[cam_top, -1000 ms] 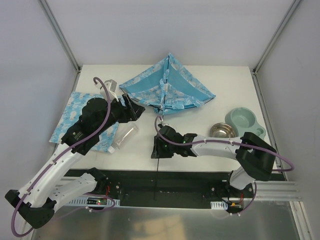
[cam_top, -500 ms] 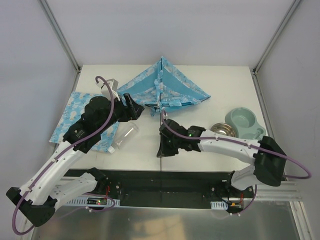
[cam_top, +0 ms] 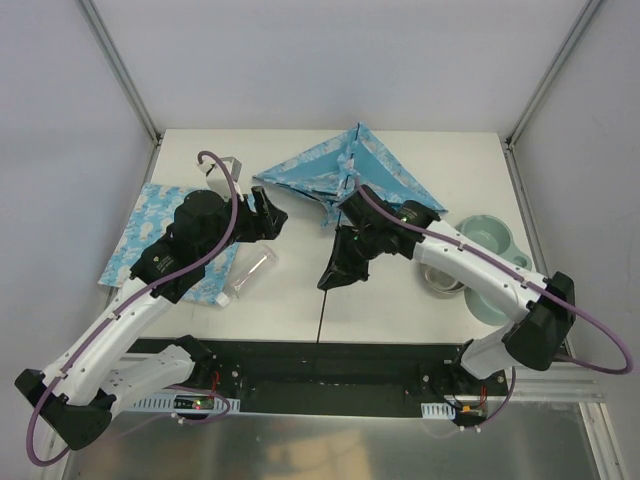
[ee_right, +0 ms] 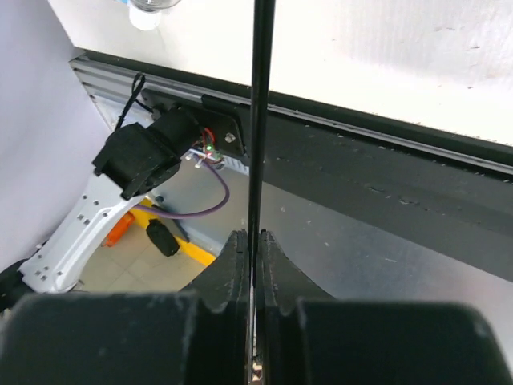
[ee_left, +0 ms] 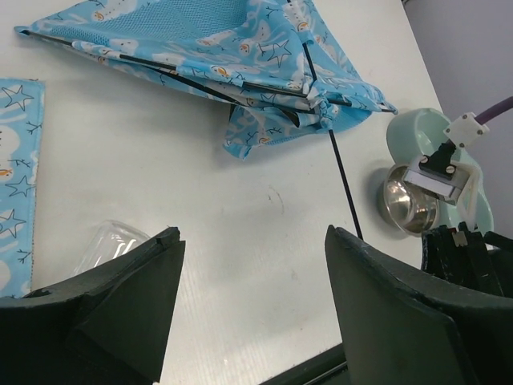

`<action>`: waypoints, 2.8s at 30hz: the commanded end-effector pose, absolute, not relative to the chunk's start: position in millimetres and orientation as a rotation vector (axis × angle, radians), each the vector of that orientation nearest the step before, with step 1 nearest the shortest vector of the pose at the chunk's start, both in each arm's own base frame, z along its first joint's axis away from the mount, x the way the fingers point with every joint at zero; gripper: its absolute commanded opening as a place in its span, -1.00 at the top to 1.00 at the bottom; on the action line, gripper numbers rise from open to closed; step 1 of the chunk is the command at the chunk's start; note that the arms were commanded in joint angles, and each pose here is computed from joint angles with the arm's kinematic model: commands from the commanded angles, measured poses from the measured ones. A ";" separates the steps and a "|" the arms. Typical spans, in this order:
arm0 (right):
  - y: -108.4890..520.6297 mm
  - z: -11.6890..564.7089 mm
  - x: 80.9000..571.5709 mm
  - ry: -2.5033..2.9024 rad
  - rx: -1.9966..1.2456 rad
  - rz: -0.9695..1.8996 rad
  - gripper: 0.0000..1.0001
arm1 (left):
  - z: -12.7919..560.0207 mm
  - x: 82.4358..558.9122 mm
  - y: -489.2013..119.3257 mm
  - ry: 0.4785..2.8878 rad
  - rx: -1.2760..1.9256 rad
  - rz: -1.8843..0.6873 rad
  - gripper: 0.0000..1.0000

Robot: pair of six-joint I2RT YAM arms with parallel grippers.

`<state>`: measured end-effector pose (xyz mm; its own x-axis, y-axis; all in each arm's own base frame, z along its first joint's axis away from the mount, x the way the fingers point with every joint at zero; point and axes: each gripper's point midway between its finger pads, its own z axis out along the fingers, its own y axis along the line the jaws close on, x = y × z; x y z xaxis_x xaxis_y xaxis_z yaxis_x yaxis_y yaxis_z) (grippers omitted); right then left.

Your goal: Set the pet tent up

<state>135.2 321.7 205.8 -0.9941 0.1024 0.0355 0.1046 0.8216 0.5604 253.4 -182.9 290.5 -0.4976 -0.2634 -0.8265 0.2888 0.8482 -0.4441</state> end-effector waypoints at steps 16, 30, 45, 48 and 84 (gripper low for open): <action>335.5 269.8 156.0 -2.790 -0.134 -0.987 1.00 | 315.7 269.1 -168.5 1.895 0.004 -0.547 -0.50; 330.7 282.7 170.3 -2.773 -0.112 -0.960 1.00 | 315.2 292.5 -170.0 1.902 0.057 -0.428 -0.52; 329.3 274.1 262.9 -2.736 -0.274 -1.075 1.00 | 319.1 302.3 -178.2 1.905 0.087 -0.425 -0.55; 329.8 275.4 280.0 -2.759 -0.287 -1.120 1.00 | 321.1 300.7 -181.9 1.904 0.096 -0.449 -0.56; 346.5 313.4 393.0 -3.249 -0.089 -1.564 1.00 | 291.5 229.2 -239.2 2.000 0.431 -0.915 -0.69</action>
<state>340.9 360.9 321.5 -0.9550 0.1378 -0.2626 -0.1307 0.5994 0.7897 234.8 -232.5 308.8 -0.5330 -0.0838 -0.8420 0.5759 0.6931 -0.4335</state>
